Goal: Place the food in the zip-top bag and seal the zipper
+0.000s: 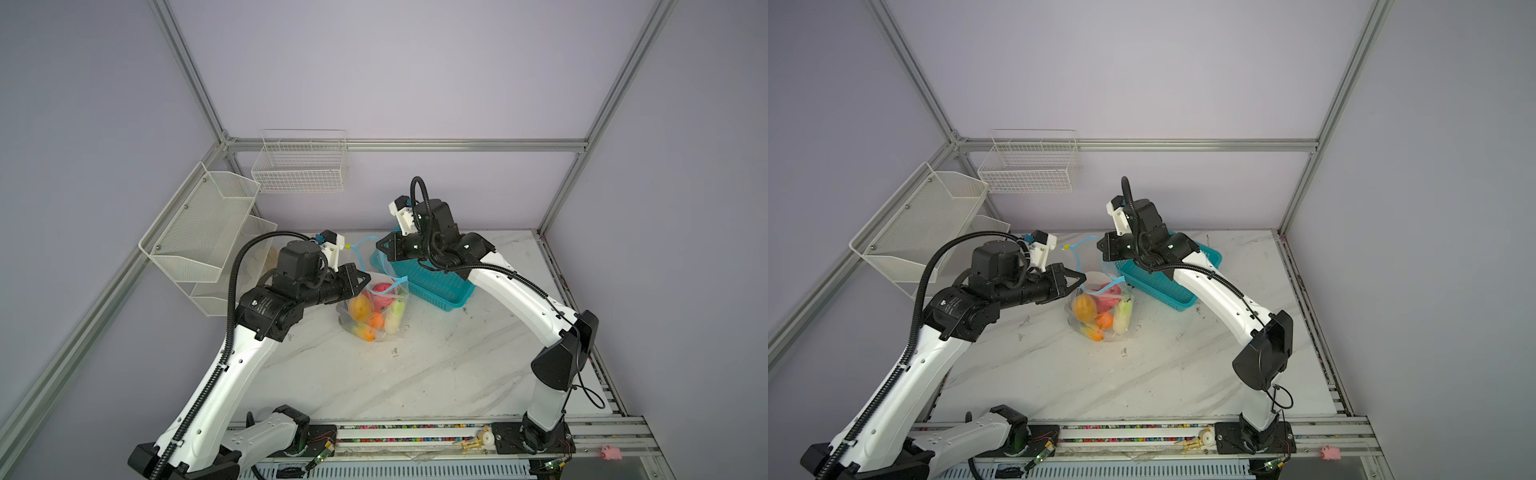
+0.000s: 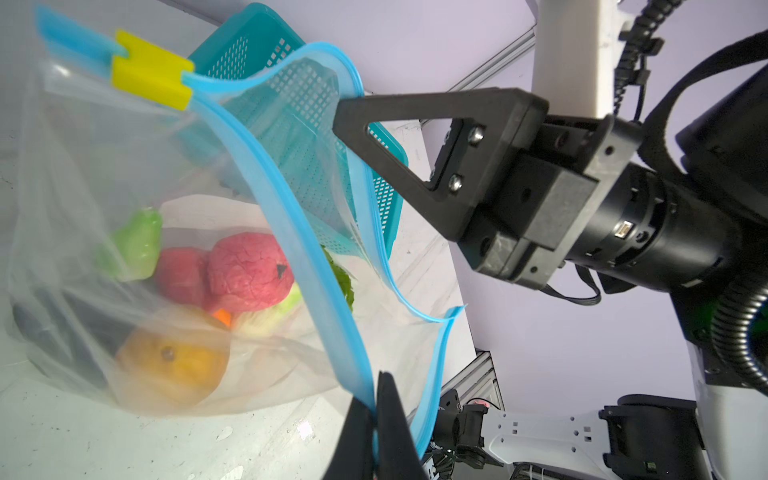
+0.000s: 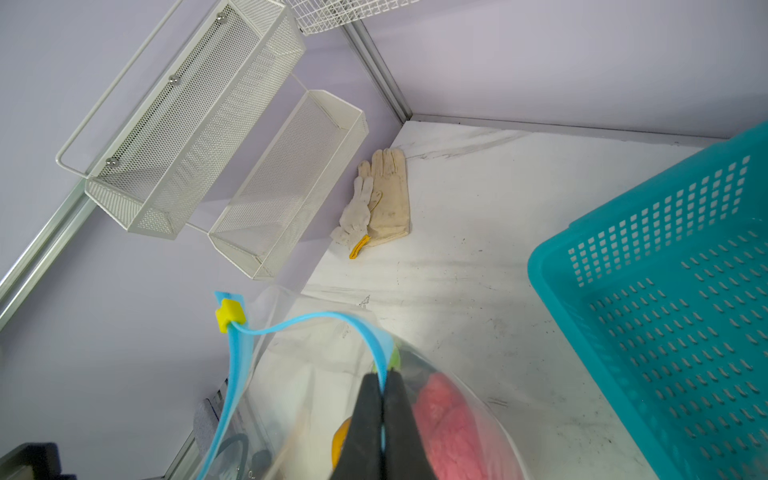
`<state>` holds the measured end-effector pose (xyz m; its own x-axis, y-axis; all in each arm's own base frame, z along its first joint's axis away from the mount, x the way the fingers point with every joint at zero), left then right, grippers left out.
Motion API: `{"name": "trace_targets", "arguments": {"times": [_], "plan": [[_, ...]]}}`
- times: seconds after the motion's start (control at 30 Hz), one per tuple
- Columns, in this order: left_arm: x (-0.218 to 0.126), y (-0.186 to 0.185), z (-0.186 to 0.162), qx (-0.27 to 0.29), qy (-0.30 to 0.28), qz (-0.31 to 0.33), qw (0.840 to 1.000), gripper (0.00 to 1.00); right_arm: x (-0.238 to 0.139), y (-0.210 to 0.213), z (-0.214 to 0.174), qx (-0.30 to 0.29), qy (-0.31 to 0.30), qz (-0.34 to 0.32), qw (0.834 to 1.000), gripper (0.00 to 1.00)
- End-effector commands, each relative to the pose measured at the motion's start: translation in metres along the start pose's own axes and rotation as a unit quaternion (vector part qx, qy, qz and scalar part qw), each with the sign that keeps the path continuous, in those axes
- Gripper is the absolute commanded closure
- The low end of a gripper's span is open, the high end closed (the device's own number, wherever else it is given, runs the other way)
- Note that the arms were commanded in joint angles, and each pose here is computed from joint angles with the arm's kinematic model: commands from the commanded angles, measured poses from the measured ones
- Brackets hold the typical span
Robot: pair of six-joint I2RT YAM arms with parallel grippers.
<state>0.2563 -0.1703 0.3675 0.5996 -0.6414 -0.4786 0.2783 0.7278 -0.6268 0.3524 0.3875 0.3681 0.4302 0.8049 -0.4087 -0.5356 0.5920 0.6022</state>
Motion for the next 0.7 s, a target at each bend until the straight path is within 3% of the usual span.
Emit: {"name": "trace_targets", "arguments": {"times": [0.0, 0.17, 0.37, 0.67], "plan": [[-0.021, -0.023, 0.019, 0.017, -0.043, -0.029, 0.998, 1.00, -0.008, 0.015, 0.010, -0.018, -0.007, 0.026, 0.999, 1.00], [-0.012, -0.014, 0.013, 0.007, -0.034, -0.016, 0.999, 1.00, -0.003, 0.015, 0.002, -0.019, 0.004, 0.040, 0.999, 1.00], [0.001, -0.003, 0.006, -0.002, -0.020, -0.007, 1.000, 1.00, 0.000, 0.009, -0.013, -0.037, 0.013, 0.052, 0.998, 0.86], [0.016, 0.009, -0.001, -0.007, -0.007, 0.004, 1.000, 1.00, -0.035, 0.022, 0.003, -0.121, -0.038, 0.047, 0.991, 0.52]]}}
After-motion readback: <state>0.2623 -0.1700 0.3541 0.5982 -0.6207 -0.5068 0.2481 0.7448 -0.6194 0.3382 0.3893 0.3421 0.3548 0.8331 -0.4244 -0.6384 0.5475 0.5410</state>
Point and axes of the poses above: each gripper's point midway between its finger pads, its own x axis out along the fingers, its own y axis along the line the jaws close on, z = x × y, the point moved 2 cm from there along -x, back along the fingers, and after that the axes turned 5 degrees about x, right-handed, at the moved point
